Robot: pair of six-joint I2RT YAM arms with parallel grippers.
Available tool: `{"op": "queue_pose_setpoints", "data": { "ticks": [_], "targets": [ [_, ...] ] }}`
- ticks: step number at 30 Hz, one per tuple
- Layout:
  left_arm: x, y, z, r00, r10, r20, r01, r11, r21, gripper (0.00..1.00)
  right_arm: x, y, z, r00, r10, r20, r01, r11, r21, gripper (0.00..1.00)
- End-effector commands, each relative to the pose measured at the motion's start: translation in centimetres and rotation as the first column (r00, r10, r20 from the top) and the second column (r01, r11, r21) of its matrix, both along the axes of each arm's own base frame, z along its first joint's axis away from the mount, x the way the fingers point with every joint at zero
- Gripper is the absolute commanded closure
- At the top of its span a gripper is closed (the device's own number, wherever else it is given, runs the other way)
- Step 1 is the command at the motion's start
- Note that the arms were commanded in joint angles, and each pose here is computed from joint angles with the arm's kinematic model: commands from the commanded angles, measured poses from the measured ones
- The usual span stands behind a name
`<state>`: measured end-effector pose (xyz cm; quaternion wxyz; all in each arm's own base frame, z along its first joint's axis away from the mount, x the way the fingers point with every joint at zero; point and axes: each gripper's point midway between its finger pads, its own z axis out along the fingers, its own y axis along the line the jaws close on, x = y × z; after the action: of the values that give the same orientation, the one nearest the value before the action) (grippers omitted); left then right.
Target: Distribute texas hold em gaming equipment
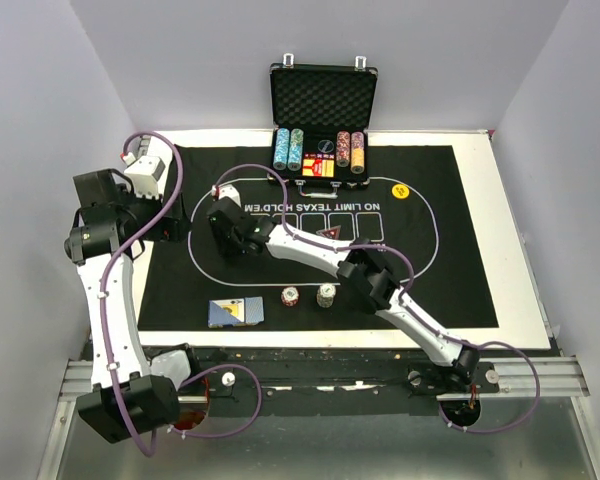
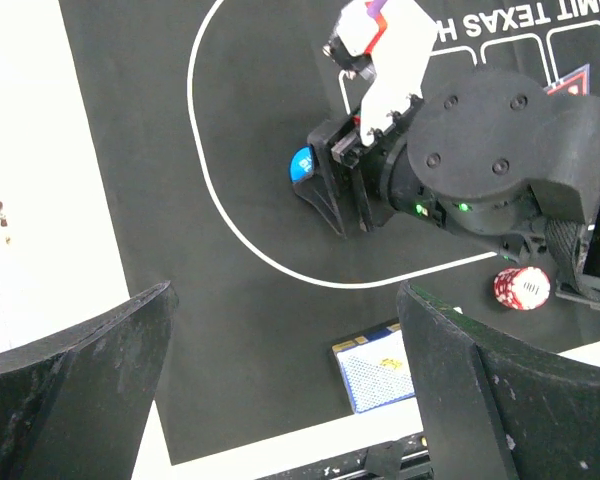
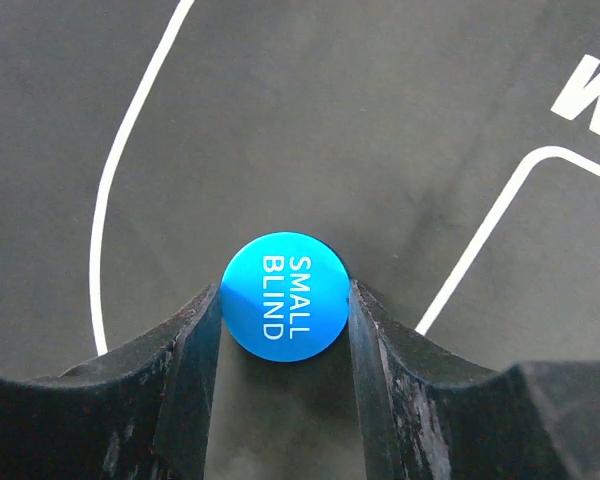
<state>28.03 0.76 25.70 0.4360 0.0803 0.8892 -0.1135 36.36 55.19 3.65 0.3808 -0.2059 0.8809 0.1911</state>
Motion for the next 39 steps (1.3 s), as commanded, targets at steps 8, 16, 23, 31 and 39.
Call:
{"op": "queue_pose_setpoints", "data": {
  "ticks": [8, 16, 23, 31, 39],
  "targets": [
    [-1.5, 0.1, -1.7, 1.0, -0.004, -0.03, 0.005, 1.0, 0.026, 0.01, 0.1, 4.7, 2.5, 0.992, 0.122, 0.039, -0.127, 0.976, 0.175, 0.15],
    [-1.1, 0.0, -1.5, 1.0, -0.006, -0.024, 0.006, 1.0, 0.008, 0.01, 2.8, -3.0, 6.5, 0.993, -0.019, 0.115, 0.01, 0.997, 0.074, 0.12],
    [-1.0, -0.2, -0.9, 1.0, -0.016, -0.01, 0.016, 1.0, 0.007, 0.01, 4.6, -16.8, 5.6, 0.964, -0.221, 0.151, 0.236, 0.967, -0.095, 0.16],
    [-1.0, -0.4, -0.5, 1.0, -0.025, -0.008, 0.025, 1.0, -0.003, 0.01, 3.9, -23.0, 3.2, 0.951, -0.259, 0.17, 0.294, 0.926, -0.236, 0.23],
    [-1.0, -0.4, -0.1, 1.0, -0.025, -0.004, 0.025, 1.0, 0.001, 0.01, 3.8, -25.3, 1.3, 0.945, -0.286, 0.156, 0.321, 0.902, -0.288, 0.28]
  ]
}}
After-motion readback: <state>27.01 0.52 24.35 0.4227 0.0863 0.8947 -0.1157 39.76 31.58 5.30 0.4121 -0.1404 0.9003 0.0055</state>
